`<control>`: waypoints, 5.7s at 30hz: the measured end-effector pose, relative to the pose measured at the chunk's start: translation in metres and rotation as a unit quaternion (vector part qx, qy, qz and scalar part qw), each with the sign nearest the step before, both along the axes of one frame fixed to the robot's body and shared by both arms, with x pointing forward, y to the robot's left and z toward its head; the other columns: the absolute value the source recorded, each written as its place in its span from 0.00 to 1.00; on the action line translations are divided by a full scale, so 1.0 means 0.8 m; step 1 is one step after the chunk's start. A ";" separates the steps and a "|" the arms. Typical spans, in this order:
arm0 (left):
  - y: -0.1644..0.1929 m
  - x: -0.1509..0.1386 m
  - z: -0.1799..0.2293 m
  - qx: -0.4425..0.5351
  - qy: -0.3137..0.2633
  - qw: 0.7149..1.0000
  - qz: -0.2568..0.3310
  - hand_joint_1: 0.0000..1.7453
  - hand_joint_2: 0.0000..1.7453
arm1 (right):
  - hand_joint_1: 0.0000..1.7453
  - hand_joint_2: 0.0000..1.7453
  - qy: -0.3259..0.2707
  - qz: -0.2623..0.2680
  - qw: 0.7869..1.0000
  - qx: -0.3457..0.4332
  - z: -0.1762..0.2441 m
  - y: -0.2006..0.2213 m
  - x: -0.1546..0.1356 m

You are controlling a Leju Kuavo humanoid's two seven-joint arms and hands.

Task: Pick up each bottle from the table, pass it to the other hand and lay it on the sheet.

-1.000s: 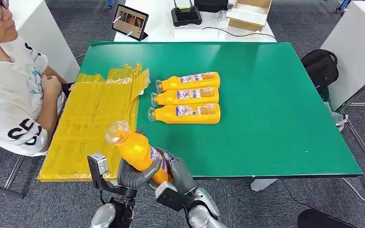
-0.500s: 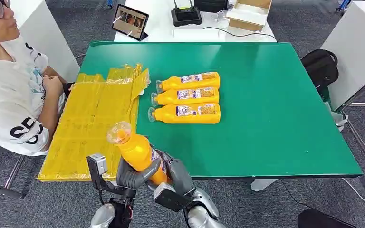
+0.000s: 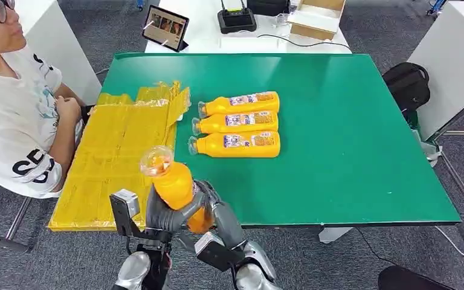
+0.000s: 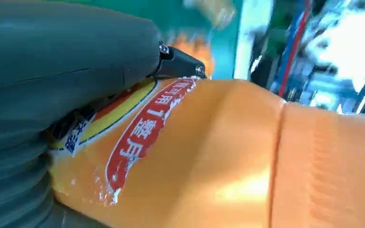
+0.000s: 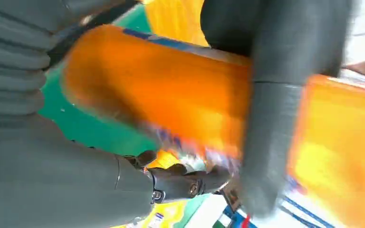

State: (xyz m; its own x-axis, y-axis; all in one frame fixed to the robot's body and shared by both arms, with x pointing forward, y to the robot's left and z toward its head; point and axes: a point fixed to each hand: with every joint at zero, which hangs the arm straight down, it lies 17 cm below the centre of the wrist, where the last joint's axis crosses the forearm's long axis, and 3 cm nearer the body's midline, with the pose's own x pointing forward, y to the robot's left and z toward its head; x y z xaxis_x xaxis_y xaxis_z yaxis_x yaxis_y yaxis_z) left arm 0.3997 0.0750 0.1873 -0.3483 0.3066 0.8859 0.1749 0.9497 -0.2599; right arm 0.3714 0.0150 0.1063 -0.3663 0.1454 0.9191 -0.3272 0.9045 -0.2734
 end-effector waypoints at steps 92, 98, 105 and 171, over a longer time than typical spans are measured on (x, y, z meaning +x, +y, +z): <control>0.233 0.187 -0.038 0.092 0.020 0.991 0.100 0.00 1.00 | 0.00 0.00 -0.120 0.009 0.990 0.067 0.117 0.010 -0.017; 0.245 0.165 0.000 0.023 -0.021 0.988 0.152 0.00 1.00 | 0.00 1.00 -0.117 0.003 0.991 0.064 0.112 0.008 -0.015; 0.245 0.112 0.023 0.028 -0.054 0.970 0.237 0.00 1.00 | 0.00 1.00 -0.107 -0.043 0.991 0.064 0.098 -0.022 -0.009; 0.135 0.002 -0.022 0.094 -0.028 0.979 0.181 0.00 1.00 | 0.00 1.00 0.096 -0.102 0.946 -0.294 -0.069 -0.217 0.121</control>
State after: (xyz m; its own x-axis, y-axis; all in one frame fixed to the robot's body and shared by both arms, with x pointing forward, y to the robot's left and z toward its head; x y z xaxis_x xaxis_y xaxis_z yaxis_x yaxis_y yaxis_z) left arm 0.4012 0.1826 0.1695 -0.4536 -0.0124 0.8911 -0.1724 0.9822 -0.0740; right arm 0.4683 -0.1583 0.0514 -0.1102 0.7010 0.7046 -0.2561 0.6650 -0.7016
